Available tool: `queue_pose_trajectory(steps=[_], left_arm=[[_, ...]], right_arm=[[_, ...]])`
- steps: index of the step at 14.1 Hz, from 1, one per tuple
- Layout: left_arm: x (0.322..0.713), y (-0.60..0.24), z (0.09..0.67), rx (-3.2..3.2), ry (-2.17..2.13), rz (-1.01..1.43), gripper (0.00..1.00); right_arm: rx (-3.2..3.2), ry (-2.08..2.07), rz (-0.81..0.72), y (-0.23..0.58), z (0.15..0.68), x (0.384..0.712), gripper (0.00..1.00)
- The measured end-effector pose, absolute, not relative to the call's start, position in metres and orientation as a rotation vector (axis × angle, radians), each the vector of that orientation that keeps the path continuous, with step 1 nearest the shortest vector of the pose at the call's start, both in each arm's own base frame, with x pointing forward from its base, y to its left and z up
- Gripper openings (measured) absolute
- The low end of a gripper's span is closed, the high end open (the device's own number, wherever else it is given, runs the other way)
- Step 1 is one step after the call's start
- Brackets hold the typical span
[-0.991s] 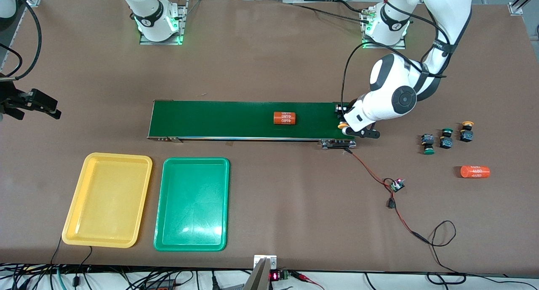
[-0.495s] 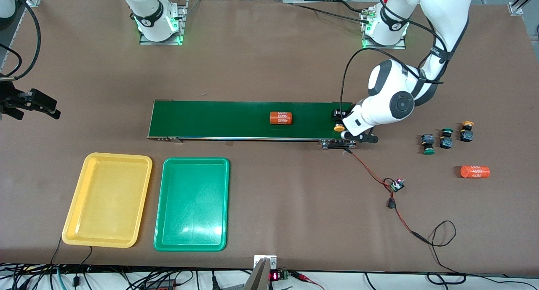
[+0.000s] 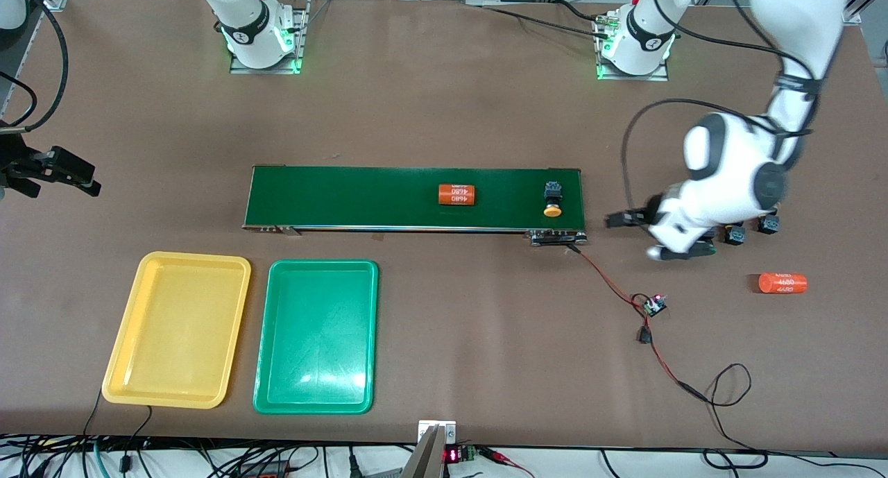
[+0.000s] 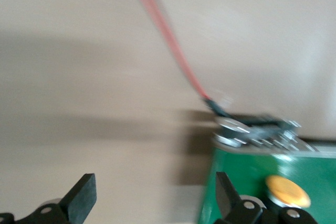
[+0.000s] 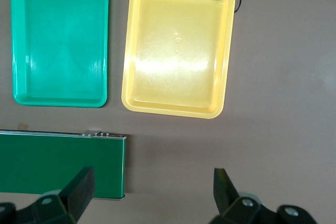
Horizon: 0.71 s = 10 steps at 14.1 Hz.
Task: Sort buttons by color to trays
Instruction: 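Return the left gripper to the buttons and grasp a green-capped button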
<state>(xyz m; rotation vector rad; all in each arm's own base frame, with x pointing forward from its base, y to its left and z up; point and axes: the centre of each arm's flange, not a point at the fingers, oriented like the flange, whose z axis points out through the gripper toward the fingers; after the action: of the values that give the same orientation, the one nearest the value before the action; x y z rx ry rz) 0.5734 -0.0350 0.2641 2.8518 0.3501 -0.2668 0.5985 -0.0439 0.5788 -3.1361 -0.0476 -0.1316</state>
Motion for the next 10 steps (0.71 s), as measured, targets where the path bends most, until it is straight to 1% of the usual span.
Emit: queue_pose_trajectory(steps=[3,6,10], left_arm=[[0.571,0.039,0.252,2.848,0.483,-0.27,1.0],[0.564,0.098,0.242,2.952,0.414,-0.272,1.0],[0.566,0.109,0.232,3.045,0.23,-0.287,1.0]], right_arm=[[-3.136,-0.05,-0.132,-0.043,0.579,0.599,1.0],[-3.134,-0.061,-0.131,-0.039,0.578,0.599,1.0],[-3.134,-0.075,-0.127,-0.036,0.578,0.599,1.0]])
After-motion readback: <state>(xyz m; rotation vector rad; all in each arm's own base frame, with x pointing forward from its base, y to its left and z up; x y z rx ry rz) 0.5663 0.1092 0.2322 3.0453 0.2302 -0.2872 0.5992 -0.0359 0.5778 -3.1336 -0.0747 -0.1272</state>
